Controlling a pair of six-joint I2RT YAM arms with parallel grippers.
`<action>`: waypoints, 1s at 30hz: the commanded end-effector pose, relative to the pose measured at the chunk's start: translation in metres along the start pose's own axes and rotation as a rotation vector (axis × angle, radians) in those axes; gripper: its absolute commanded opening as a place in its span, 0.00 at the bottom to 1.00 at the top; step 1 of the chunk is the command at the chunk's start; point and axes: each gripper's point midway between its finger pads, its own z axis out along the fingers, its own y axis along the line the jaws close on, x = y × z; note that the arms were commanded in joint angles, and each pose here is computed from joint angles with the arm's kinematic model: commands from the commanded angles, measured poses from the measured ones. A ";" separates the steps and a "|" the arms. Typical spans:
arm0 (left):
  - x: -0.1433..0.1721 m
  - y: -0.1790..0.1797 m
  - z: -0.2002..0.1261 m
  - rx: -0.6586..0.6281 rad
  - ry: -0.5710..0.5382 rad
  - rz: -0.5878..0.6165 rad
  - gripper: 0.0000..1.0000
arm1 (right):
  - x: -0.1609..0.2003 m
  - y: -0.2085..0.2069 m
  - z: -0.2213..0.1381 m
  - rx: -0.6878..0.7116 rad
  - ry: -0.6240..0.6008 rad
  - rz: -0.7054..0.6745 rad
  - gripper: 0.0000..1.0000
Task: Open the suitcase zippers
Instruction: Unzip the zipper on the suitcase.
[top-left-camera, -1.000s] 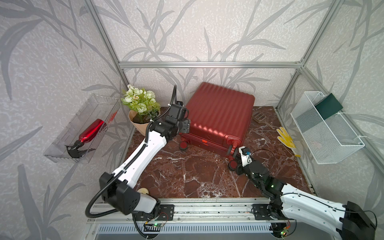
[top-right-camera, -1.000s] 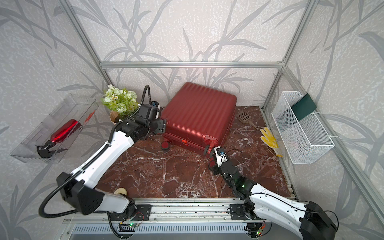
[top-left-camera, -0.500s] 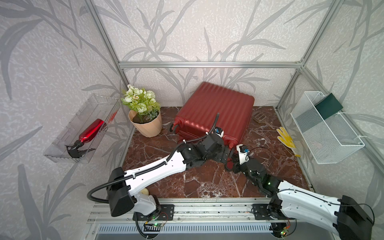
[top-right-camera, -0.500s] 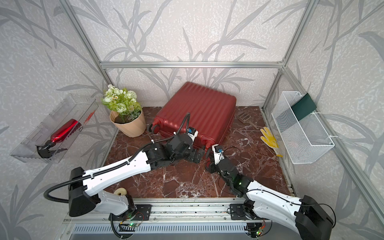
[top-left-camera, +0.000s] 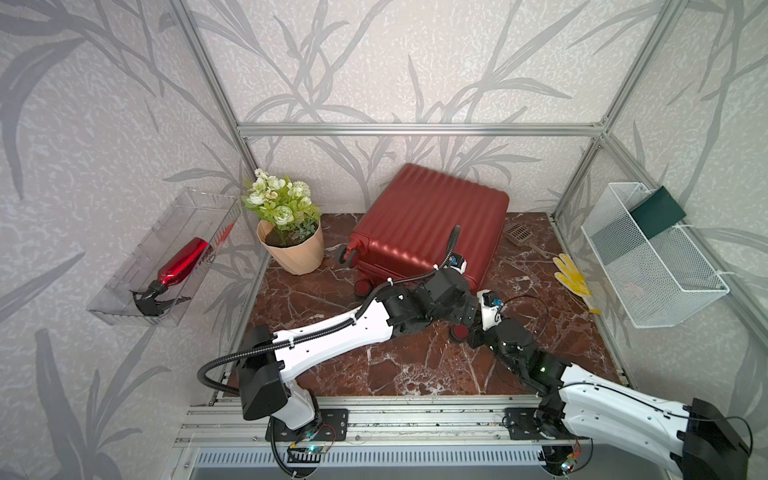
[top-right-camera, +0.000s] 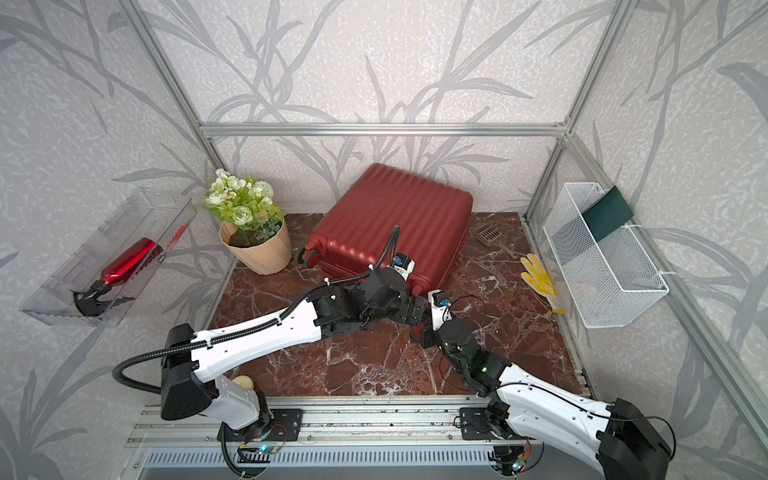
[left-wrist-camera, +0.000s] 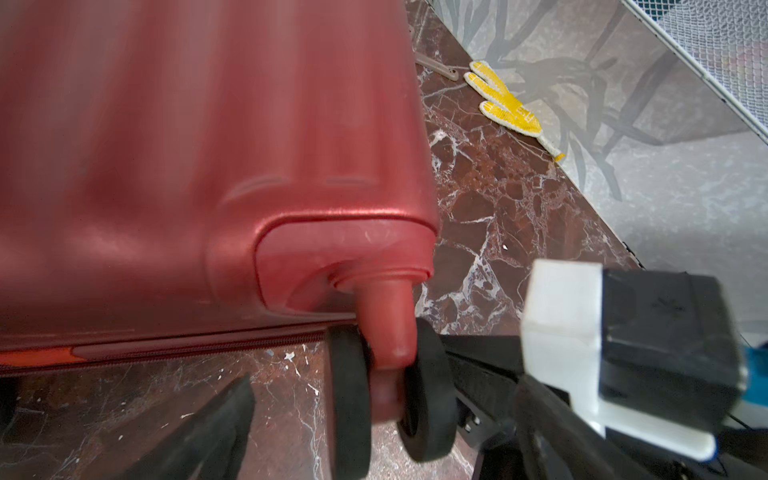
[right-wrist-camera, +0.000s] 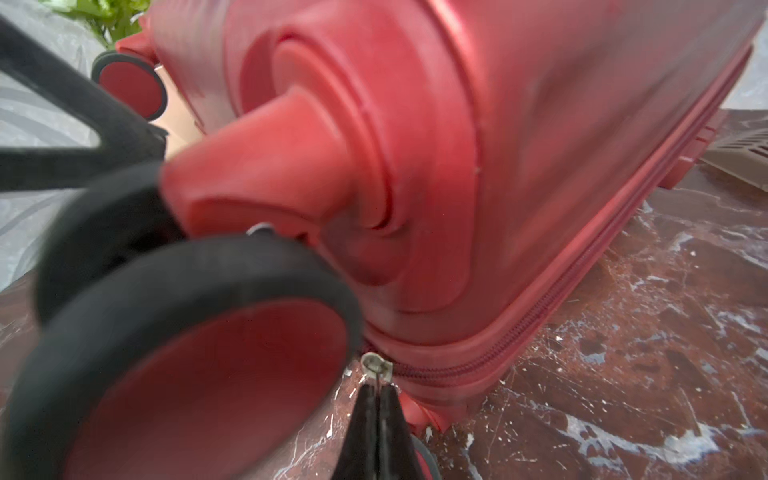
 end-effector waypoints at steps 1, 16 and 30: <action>-0.008 0.004 0.006 -0.062 -0.023 -0.021 0.93 | -0.034 0.007 -0.008 -0.028 -0.130 0.047 0.00; 0.006 0.011 0.028 -0.125 0.033 0.030 0.59 | -0.040 -0.001 -0.007 -0.013 -0.156 0.068 0.00; 0.022 0.035 0.012 -0.182 0.083 0.106 0.00 | -0.037 -0.019 -0.009 0.078 -0.140 0.032 0.00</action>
